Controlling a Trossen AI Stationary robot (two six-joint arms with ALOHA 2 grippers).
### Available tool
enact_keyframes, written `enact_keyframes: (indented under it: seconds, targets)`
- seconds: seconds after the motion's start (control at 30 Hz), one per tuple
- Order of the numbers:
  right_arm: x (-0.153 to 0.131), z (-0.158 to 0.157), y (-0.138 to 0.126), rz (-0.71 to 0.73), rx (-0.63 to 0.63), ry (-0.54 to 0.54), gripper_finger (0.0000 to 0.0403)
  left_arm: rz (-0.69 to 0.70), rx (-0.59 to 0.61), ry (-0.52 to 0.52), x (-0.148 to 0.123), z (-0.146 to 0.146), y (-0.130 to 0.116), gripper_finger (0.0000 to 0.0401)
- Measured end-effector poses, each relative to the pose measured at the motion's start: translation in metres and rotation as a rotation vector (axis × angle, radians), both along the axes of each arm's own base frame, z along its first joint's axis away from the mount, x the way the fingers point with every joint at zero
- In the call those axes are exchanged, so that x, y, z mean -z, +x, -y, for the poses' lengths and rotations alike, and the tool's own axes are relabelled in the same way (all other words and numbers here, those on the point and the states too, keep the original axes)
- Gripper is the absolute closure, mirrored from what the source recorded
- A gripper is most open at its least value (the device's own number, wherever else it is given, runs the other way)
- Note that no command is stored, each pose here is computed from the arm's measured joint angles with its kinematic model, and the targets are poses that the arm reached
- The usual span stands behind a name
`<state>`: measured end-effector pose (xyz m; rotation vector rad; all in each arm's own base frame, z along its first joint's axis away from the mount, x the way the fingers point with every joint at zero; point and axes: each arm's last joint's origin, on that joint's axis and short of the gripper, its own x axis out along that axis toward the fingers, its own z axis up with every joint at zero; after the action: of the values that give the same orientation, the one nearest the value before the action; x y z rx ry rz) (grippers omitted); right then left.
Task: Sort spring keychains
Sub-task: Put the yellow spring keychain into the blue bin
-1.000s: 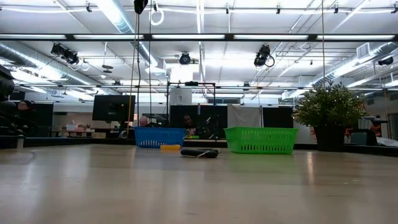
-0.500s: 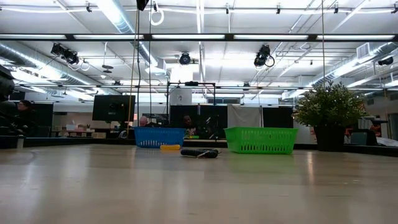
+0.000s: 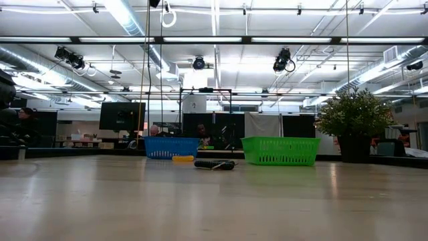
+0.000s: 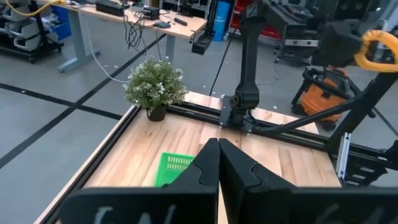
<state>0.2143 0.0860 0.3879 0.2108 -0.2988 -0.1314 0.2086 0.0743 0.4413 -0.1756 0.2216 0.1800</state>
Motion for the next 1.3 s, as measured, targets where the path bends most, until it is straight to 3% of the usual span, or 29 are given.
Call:
enact_keyframes:
  seconds: [0.23, 0.47, 0.87, 1.07, 1.3]
  targets:
    - [-0.008, 0.016, -0.009, -0.003, 0.101, -0.123, 0.0397, 0.04, 0.01, 0.013, -0.004, 0.001, 0.001, 0.0398]
    - [-0.013, 0.036, 0.0, -0.022, 0.186, -0.165, 0.0397, 0.088, 0.08, 0.011, -0.008, 0.004, 0.002, 0.0398]
    - [-0.043, 0.072, 0.088, -0.137, 0.196, -0.254, 0.0397, 0.177, 0.184, 0.035, -0.022, 0.024, -0.007, 0.0398]
    - [-0.048, 0.091, 0.133, -0.131, 0.166, -0.262, 0.0397, 0.217, 0.175, 0.053, -0.03, 0.03, -0.022, 0.0398]
    - [-0.048, 0.099, 0.165, -0.117, 0.141, -0.248, 0.0397, 0.223, 0.124, 0.053, -0.031, 0.03, -0.026, 0.0398]
